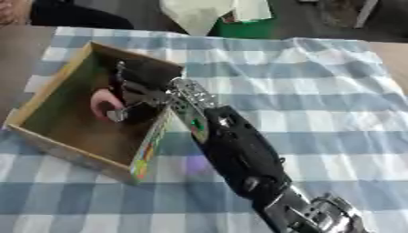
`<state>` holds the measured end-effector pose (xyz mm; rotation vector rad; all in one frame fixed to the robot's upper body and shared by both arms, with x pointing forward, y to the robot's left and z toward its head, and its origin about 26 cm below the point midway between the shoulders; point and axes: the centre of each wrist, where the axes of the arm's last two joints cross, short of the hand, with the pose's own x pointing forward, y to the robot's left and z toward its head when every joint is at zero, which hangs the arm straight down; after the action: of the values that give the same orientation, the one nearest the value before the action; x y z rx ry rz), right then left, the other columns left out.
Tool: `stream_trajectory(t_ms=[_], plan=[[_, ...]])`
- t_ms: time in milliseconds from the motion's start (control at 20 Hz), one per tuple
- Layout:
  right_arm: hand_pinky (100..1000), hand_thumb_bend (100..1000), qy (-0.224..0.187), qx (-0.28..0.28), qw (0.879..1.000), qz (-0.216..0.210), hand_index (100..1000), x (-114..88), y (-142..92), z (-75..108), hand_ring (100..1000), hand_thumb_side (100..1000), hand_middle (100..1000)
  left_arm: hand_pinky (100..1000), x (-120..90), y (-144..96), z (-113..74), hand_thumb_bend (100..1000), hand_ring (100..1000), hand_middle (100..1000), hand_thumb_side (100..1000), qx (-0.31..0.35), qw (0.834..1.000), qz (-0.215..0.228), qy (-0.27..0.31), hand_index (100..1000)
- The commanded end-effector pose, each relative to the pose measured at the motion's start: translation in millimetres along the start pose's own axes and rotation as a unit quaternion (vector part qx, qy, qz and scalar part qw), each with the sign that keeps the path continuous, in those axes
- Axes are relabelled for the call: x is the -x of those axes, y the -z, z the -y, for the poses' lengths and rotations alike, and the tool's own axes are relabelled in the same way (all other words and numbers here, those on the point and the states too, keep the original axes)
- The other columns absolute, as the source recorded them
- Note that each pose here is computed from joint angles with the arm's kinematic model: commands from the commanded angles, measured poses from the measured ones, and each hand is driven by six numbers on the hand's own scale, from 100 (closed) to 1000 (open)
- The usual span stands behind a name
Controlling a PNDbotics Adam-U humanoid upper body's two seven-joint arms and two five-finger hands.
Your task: Pick up objects on the table and place them in the box.
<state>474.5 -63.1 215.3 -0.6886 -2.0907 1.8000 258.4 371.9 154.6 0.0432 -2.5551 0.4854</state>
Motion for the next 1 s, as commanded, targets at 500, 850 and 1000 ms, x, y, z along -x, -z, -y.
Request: stream_trajectory(t_ms=[500,850,1000], plan=[[783,100,-0.071,-0.052,0.996,0.005,869,-7,7,24.2,834,591,742,491,-6,6,1.0,161,392,612,560,0.016,1.000,0.008,0.004,766],[795,130,-0.065,-0.028,0.997,0.004,896,-9,8,36.3,846,614,754,489,-6,6,1.7,161,392,612,559,0.018,1.000,0.006,0.002,765],[799,142,-0.054,0.003,0.998,0.011,891,-12,9,48.9,840,639,747,489,-6,6,1.6,161,392,612,559,0.018,1.000,0.004,0.003,765]])
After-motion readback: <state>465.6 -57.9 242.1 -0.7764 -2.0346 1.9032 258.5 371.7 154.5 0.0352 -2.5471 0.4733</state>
